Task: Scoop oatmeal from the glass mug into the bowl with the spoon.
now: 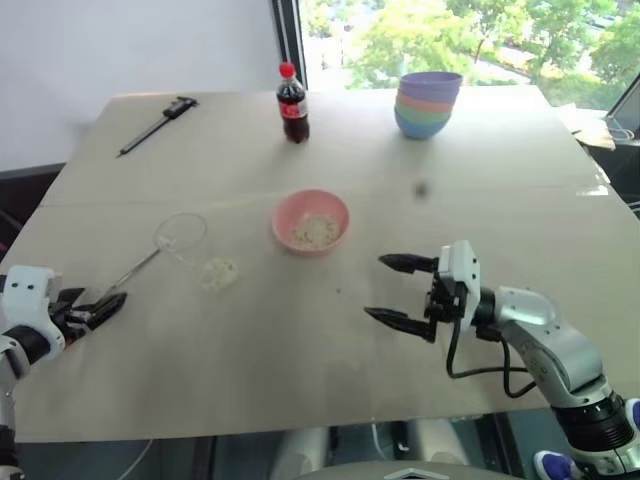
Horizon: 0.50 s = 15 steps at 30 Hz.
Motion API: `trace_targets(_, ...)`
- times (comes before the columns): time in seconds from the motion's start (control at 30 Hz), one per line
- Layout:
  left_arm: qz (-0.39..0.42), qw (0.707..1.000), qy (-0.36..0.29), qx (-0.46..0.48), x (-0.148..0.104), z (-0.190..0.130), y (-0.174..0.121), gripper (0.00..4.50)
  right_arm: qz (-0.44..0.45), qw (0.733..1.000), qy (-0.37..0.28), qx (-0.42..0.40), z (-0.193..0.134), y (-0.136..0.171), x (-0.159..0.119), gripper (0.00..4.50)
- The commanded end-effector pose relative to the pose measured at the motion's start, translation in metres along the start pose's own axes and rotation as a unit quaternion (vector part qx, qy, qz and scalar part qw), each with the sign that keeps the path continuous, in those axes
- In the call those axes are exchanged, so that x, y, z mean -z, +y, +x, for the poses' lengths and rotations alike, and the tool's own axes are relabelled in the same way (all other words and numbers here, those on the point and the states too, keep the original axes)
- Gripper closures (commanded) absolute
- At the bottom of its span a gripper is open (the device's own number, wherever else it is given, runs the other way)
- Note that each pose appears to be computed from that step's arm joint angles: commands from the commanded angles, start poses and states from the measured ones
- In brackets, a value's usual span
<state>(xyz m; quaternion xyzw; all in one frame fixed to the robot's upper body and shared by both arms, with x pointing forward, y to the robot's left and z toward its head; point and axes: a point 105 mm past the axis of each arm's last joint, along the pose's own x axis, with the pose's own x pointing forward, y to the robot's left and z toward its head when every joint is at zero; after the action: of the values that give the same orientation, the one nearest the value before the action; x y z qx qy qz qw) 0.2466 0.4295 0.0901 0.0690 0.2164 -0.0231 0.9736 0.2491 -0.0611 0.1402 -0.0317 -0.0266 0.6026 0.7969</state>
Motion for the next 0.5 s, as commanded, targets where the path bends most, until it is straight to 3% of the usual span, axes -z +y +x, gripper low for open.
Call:
trace_targets(0.03,-0.003,0.999,0.049,0.0,0.02,-0.002,0.004,2.36,-0.021,1.0,-0.015,0.006,-0.003,0.001,-0.011,0.0)
trace_targets(0.2,-0.008,0.998,0.056,0.01,0.027,-0.005,0.0,4.48,-0.021,1.0,-0.018,0.008,-0.001,0.002,-0.01,0.0)
trace_targets(0.4,-0.012,0.998,0.059,-0.017,0.04,-0.02,0.001,4.48,-0.018,1.0,-0.018,0.006,-0.002,0.001,-0.01,0.0)
trace_targets(0.5,0.002,1.0,0.019,-0.024,0.039,-0.031,-0.014,4.48,-0.015,1.0,-0.014,-0.002,-0.002,0.002,-0.008,0.0)
